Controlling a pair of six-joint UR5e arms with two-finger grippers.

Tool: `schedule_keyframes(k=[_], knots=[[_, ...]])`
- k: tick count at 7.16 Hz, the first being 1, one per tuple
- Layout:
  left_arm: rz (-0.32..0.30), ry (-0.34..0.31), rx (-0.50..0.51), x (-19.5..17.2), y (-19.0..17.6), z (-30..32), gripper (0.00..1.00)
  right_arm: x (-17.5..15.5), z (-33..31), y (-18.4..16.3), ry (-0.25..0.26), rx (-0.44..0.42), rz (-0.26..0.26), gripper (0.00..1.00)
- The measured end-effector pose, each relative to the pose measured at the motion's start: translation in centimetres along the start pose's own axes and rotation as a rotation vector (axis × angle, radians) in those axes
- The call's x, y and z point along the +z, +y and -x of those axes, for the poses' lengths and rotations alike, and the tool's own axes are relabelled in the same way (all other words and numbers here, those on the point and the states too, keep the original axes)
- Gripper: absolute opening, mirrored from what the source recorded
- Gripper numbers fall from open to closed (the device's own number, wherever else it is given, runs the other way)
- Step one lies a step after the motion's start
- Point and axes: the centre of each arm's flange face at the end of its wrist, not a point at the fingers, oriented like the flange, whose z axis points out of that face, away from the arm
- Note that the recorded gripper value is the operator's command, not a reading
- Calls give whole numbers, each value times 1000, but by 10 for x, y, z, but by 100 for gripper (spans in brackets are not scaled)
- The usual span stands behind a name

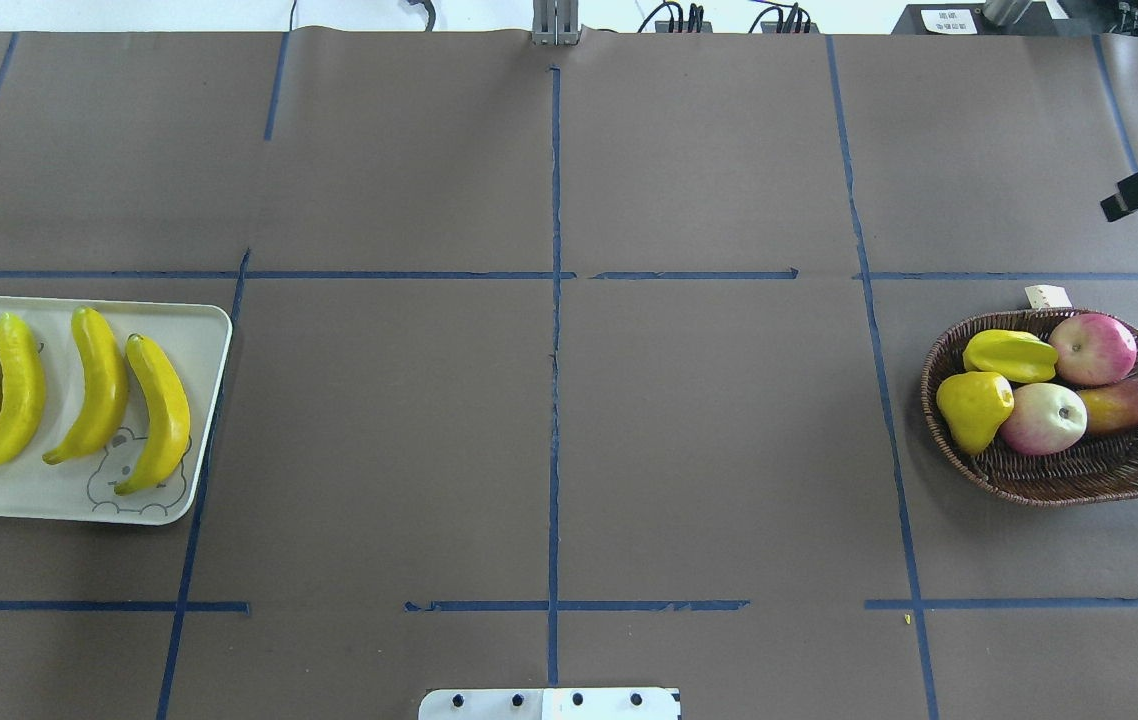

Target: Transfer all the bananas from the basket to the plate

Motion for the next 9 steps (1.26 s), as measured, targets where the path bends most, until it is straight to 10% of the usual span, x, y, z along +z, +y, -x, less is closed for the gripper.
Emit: schedule_keyframes(k=[3,9], knots=[[172,28,-65,4,24,24,100,-11,-115,54,-100,63,29,100],[236,33,-122,-22,36,3,100,4,-188,92,17,185,77,100]])
